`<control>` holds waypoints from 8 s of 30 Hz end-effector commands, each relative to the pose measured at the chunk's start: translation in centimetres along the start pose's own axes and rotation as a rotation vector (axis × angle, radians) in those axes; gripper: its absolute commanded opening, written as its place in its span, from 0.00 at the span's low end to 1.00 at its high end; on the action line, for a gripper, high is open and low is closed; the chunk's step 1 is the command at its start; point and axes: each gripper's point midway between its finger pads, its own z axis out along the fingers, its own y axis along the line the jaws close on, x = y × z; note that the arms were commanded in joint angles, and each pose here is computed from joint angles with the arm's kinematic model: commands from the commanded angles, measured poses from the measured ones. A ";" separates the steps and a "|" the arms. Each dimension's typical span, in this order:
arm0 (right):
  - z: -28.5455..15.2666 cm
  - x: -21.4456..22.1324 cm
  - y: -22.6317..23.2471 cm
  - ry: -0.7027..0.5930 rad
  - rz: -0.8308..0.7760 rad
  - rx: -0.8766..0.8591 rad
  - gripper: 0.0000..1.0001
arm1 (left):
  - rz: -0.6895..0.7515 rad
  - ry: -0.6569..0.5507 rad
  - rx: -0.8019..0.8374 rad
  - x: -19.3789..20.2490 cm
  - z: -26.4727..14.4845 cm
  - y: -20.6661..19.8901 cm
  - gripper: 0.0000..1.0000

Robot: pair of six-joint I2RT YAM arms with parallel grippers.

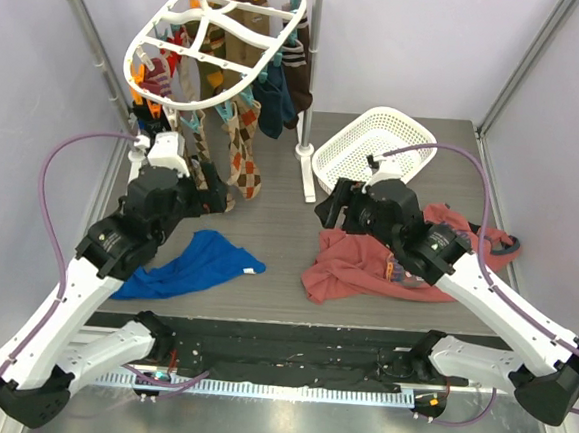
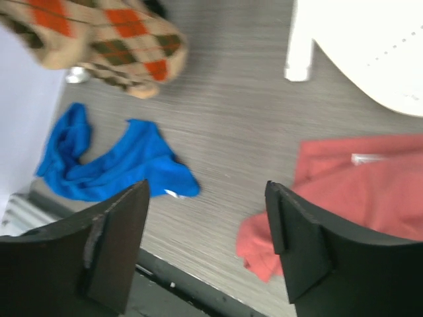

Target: Remove the socks clipped to the hanger

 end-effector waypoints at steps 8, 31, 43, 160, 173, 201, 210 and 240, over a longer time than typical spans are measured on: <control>-0.6 -3.0 4.3 -0.136 0.045 -0.219 0.71 | 0.104 -0.157 0.099 -5.4 5.5 -4.4 0.88; 2.1 -4.8 7.2 -0.237 0.104 -0.336 0.68 | 0.013 0.022 0.315 -4.8 7.9 -8.6 0.00; 5.9 -5.6 13.8 -0.326 -0.015 -0.404 0.78 | -0.167 0.157 0.389 -4.6 4.0 -10.5 0.00; 14.8 -13.5 -6.9 -0.207 0.036 0.007 0.70 | -0.153 -0.100 0.069 -11.8 0.5 -0.9 0.72; 12.5 -8.7 10.7 -0.387 -0.120 -0.613 0.68 | -0.181 -0.017 0.080 -7.4 -1.9 -0.1 0.99; 12.1 -4.7 18.6 -0.236 -0.032 -0.670 0.01 | -0.124 0.114 0.244 0.4 -3.3 -0.7 0.98; 7.6 -4.9 21.6 -0.217 0.046 -0.768 0.01 | -0.135 0.076 0.392 1.6 -2.3 -2.6 0.98; 3.0 -9.2 22.7 -0.315 -0.040 -0.663 0.58 | -0.186 0.079 0.509 1.5 -2.3 -4.6 0.00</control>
